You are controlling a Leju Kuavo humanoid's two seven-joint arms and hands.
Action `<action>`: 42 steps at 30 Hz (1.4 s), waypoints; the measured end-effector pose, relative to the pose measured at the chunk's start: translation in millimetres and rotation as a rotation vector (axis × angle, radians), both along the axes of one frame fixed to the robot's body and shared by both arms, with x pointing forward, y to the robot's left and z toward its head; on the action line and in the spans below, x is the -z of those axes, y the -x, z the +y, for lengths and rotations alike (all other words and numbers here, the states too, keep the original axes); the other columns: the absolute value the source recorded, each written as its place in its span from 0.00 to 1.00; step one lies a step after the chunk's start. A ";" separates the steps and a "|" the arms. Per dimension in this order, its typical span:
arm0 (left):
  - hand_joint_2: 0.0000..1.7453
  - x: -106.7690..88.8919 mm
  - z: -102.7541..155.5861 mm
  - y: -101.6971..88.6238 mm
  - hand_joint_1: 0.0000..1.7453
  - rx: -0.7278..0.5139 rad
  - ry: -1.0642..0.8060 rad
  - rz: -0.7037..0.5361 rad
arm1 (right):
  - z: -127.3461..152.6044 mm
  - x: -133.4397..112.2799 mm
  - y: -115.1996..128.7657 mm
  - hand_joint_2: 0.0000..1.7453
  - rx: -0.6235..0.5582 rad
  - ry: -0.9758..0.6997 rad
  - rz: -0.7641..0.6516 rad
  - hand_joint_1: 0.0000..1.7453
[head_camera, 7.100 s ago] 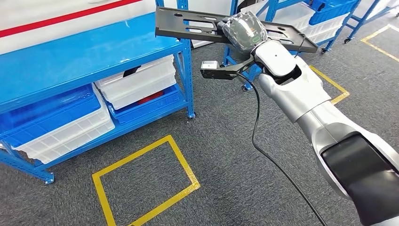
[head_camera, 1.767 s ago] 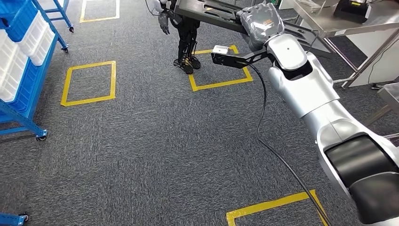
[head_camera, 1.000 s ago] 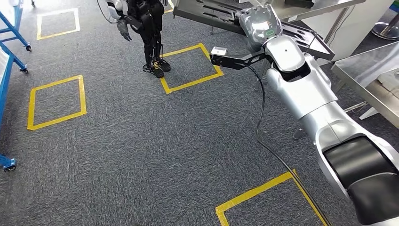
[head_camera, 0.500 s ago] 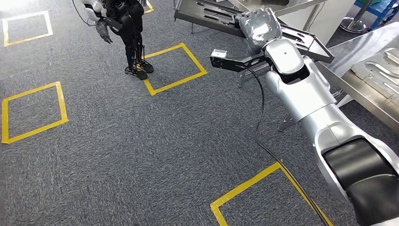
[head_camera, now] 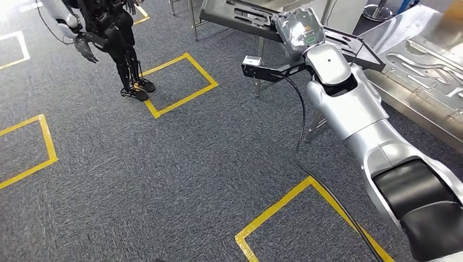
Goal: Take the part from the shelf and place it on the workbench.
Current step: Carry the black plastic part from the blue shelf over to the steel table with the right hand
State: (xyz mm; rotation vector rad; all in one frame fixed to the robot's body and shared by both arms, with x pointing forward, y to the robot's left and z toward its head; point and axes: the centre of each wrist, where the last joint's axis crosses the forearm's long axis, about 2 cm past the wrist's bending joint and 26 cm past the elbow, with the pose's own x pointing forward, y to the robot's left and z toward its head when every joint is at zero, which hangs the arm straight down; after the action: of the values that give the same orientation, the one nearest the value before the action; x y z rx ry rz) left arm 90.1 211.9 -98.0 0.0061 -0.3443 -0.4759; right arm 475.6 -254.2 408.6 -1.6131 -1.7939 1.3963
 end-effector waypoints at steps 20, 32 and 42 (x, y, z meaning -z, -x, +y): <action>1.00 0.5 1.1 1.5 0.00 0.008 0.009 0.005 | -4.1 -1.6 -1.4 1.00 0.015 -0.002 0.000 1.00; 1.00 1.0 4.7 1.1 0.00 0.009 0.004 0.008 | -8.7 -1.8 -1.8 1.00 0.027 0.002 0.013 1.00; 1.00 1.1 4.9 1.4 0.00 0.007 0.004 0.010 | -12.0 0.0 -1.9 1.00 0.040 0.004 0.009 1.00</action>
State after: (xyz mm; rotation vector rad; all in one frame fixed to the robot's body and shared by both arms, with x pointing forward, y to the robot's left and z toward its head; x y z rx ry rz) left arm 88.7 216.8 -99.0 -0.0013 -0.3355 -0.4824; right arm 477.5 -266.2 408.6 -1.6326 -1.7449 1.3885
